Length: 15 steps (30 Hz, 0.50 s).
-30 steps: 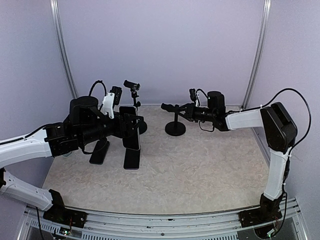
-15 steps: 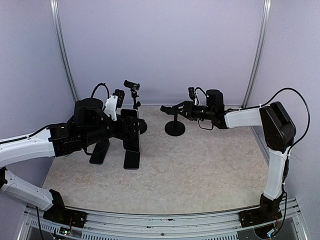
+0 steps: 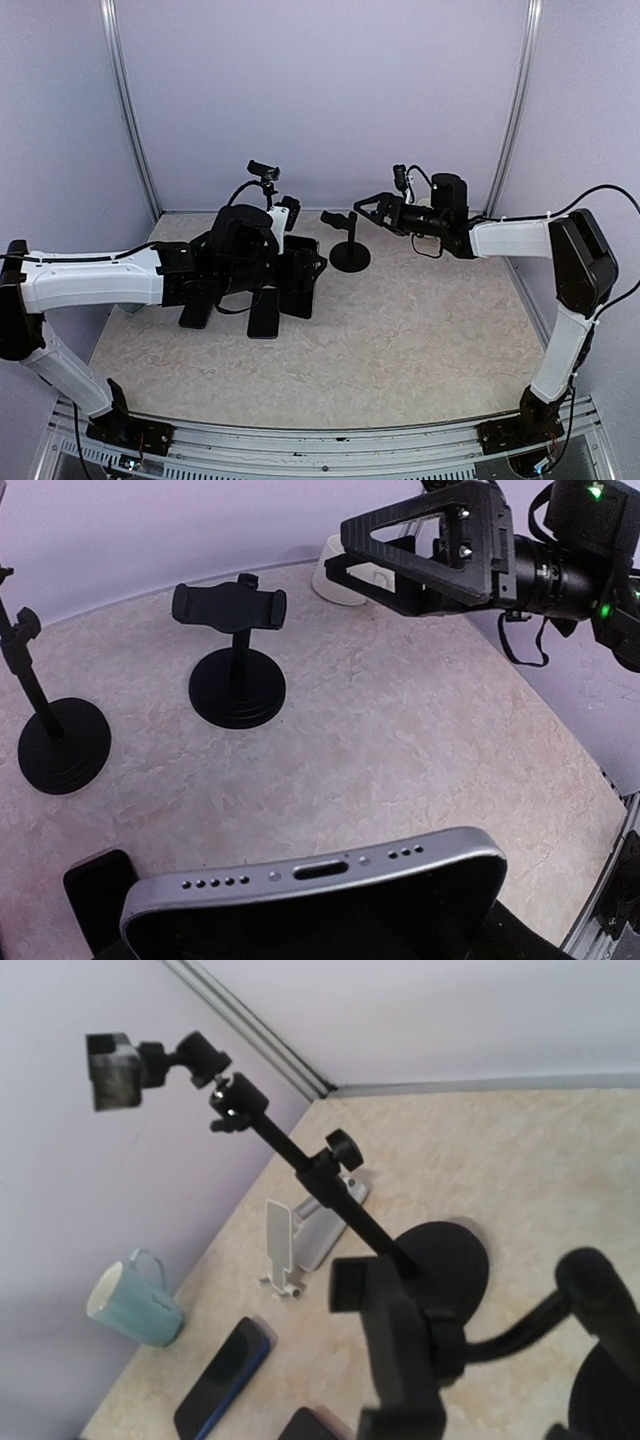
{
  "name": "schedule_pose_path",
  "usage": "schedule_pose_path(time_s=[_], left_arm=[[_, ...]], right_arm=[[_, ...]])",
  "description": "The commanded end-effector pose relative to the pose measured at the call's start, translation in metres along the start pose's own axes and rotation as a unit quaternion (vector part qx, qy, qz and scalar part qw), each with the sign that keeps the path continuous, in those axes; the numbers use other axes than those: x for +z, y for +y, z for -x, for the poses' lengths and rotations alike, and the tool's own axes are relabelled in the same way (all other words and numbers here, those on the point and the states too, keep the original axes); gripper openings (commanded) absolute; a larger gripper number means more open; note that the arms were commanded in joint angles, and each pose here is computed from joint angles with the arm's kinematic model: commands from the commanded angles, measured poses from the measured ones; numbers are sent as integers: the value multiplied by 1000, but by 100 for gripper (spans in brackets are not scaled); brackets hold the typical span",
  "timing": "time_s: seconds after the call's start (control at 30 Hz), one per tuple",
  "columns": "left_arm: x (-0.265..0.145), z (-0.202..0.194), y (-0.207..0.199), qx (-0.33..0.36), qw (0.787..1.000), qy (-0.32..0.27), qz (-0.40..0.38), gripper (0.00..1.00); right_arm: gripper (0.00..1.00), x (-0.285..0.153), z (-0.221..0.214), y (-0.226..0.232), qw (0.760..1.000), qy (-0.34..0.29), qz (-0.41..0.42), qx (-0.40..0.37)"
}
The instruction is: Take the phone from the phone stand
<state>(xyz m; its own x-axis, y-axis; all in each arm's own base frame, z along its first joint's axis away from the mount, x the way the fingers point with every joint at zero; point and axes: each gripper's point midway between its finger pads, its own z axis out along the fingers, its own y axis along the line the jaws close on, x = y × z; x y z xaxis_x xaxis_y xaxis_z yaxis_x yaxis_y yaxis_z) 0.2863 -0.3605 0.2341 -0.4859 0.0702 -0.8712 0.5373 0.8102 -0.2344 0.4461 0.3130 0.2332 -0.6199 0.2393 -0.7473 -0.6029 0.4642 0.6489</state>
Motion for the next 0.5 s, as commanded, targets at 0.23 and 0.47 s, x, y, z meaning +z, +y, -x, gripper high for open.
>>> schedule_pose_path(time_s=[0.23,0.47], left_arm=[[64,-13,-31,-22,999,26,20,39],[105,-40,-29,-36,997,58,40,39]], right_arm=[[100,-67,15,11,997,-41,-44,-38],[100,-106,10,20,994,-58,-72,-53]])
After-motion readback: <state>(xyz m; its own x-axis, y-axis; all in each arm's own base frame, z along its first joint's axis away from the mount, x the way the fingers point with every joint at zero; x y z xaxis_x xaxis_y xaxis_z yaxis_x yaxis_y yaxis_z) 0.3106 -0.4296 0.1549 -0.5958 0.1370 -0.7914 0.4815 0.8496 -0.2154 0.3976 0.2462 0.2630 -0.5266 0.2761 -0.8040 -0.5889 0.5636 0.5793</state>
